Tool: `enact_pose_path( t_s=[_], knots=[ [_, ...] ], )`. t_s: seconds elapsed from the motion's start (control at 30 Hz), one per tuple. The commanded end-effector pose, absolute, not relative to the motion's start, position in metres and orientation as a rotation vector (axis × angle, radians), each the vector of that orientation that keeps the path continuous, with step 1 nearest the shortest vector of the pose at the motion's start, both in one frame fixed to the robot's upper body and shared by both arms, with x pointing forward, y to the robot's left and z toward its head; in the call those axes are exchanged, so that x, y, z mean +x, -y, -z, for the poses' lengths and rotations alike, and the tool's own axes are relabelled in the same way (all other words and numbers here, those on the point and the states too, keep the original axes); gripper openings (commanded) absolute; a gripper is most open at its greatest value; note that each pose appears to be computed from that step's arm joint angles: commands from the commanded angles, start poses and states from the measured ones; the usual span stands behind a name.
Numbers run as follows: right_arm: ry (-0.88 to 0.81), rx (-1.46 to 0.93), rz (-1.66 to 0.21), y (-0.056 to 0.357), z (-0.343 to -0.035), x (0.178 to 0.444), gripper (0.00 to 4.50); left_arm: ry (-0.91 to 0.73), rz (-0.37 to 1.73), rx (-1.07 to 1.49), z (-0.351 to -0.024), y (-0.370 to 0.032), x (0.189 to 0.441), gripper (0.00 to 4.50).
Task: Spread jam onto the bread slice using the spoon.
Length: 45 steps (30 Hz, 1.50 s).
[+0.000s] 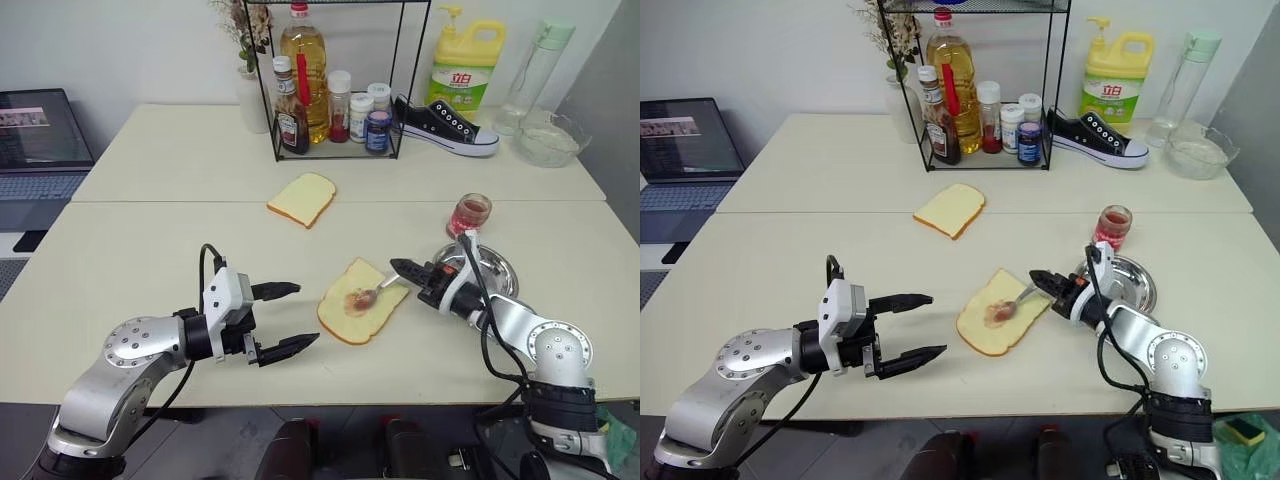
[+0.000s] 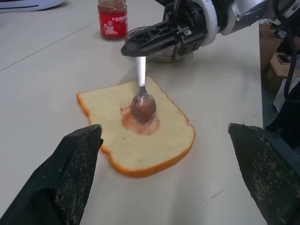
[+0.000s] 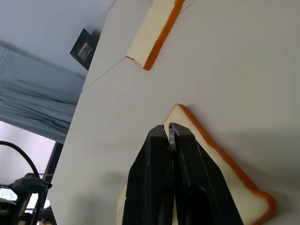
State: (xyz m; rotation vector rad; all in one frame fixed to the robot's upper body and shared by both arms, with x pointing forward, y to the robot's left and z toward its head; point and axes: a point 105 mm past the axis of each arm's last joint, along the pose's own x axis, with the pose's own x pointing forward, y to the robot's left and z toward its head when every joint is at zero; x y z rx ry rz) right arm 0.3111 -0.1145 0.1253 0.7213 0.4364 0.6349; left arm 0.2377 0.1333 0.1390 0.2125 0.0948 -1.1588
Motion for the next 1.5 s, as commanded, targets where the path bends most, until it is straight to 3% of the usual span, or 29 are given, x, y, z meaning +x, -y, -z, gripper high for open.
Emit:
enact_pose_path(
  t_s=[0.03, 0.17, 0.37, 0.57, 0.73, 1.27, 1.5],
  knots=[
    [-0.369, 0.708, -0.706, 0.118, -0.152, 0.302, 0.05, -0.054, 1.186, 0.228, -0.148, -0.126, 0.234, 4.5],
    [-0.368, 0.699, -0.734, 0.116, -0.158, 0.3, 0.05, -0.053, 1.186, 0.226, -0.147, -0.127, 0.235, 4.5],
    [-0.329, 0.782, -0.721, 0.102, -0.165, 0.319, 0.05, -0.047, 1.183, 0.222, -0.148, -0.125, 0.235, 4.5],
    [-0.366, 0.767, -0.689, 0.085, -0.146, 0.334, 0.05, -0.045, 1.183, 0.224, -0.148, -0.124, 0.235, 4.5],
    [-0.409, 0.638, -0.684, 0.091, -0.129, 0.327, 0.05, -0.049, 1.177, 0.228, -0.148, -0.126, 0.233, 4.5],
    [-0.377, 0.631, -0.612, 0.139, -0.142, 0.316, 0.05, -0.046, 1.185, 0.216, -0.147, -0.122, 0.235, 4.5],
    [-0.329, 0.685, -0.681, 0.116, -0.162, 0.321, 0.05, -0.041, 1.187, 0.22, -0.148, -0.123, 0.239, 4.5]
  ],
)
